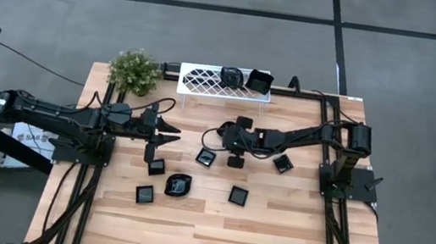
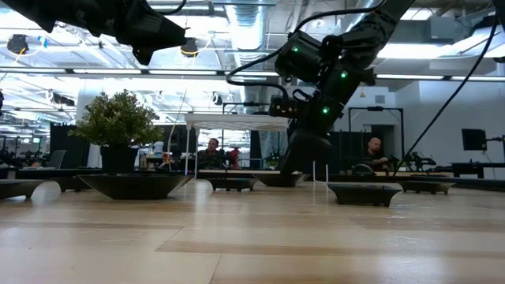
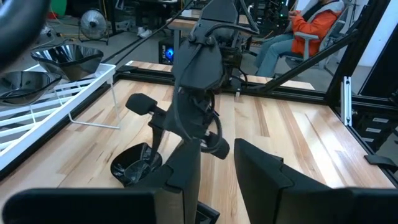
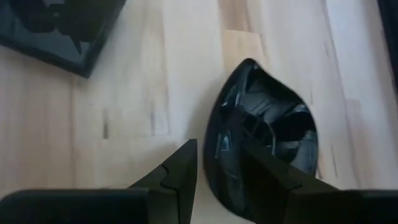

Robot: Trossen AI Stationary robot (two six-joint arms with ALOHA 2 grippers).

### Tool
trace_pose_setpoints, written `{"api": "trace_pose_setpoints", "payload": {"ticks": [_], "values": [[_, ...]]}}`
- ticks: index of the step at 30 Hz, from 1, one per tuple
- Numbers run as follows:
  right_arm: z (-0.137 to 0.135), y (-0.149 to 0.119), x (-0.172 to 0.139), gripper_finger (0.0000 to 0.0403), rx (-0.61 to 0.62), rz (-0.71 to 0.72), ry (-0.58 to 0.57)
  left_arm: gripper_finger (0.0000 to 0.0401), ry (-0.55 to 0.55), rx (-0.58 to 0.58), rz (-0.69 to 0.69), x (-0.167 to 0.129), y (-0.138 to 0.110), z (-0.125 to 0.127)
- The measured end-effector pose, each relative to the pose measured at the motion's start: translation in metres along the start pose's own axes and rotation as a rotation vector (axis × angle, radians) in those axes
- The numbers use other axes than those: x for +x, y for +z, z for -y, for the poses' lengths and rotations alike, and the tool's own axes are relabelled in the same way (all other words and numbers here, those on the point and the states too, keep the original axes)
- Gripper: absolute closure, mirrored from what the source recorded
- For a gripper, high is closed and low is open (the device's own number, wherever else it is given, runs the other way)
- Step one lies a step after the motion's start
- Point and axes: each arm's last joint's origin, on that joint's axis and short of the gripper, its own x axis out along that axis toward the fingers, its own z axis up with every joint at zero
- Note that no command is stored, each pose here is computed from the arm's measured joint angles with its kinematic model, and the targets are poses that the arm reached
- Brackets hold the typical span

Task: Pick & Place Mini shaped plates
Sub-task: Stack the black leaf-shaped plate on top of the black leaf-shaped plate on the shelf

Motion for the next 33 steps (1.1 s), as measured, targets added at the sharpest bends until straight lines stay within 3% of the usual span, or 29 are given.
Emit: {"api": "trace_pose_setpoints", "payload": {"ticks": [13,27,33], "values": [[-0.0021,-0.001,-0.0003,0.0294,-0.006,-0.004,0.04,0.0302,-0.001,-0.001,0.006,0.0,0.0006,0.0001],[0.0041,-0.0033,0.0018,0.0396,0.007,-0.019,0.03,0.0302,-0.001,0.0,0.007,0.0,0.0007,0.0001],[0.0029,-0.0031,0.0013,0.0401,0.003,-0.021,0.022,0.0302,-0.001,-0.001,0.007,0.0,0.0007,0.0001]]}}
